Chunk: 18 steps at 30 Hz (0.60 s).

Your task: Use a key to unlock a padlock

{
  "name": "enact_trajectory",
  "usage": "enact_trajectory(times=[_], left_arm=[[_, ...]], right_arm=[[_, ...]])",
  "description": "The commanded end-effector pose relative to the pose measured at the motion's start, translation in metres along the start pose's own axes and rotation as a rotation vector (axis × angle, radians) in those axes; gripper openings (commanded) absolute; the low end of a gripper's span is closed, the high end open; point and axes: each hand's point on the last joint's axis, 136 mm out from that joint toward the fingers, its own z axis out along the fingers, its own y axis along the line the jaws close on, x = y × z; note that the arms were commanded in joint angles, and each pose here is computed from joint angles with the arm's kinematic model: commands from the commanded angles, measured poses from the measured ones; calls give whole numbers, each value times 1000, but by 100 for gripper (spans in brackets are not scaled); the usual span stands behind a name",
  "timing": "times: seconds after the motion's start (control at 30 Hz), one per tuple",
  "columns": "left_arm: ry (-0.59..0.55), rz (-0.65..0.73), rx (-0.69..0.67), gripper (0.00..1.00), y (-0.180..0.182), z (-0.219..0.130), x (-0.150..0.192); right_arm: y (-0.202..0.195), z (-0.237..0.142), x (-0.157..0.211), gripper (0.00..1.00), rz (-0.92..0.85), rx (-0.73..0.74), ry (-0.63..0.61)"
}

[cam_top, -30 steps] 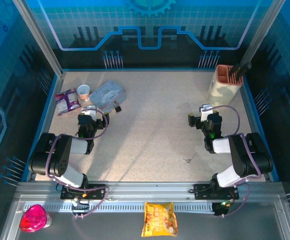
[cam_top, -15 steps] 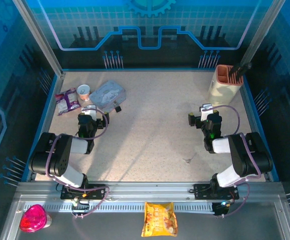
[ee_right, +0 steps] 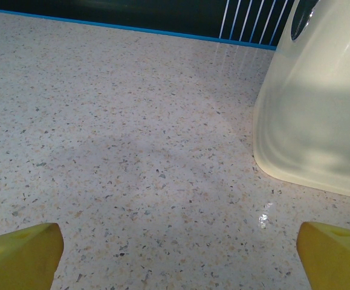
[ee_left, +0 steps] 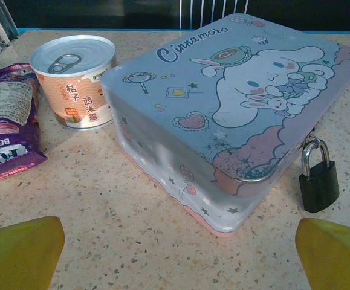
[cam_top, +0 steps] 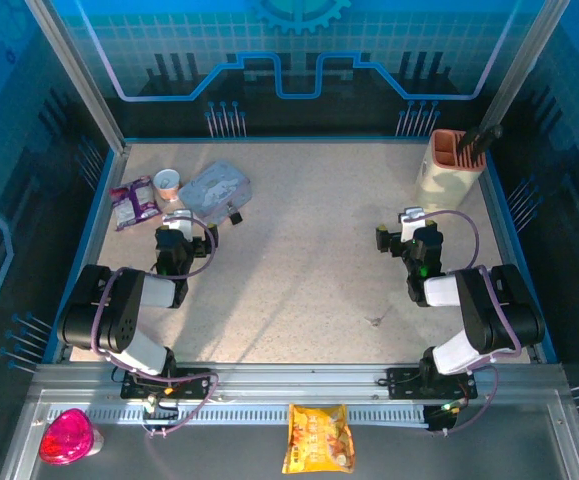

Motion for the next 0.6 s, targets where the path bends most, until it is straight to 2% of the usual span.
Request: enact_trajectory(times=[0.0,0.3,0.57], left_arm=[[-48,-24,-5,99,-1,4,-15],[-82,-9,22,99,-6,-2,-18],[-251,48,24,99,-17,-52,-40]], right_arm=[[3,3,-17,100,11,-2,-53],[7,-7,-23,100,-30,23,-111],[27,-40,-52,100,-140,19,-190]])
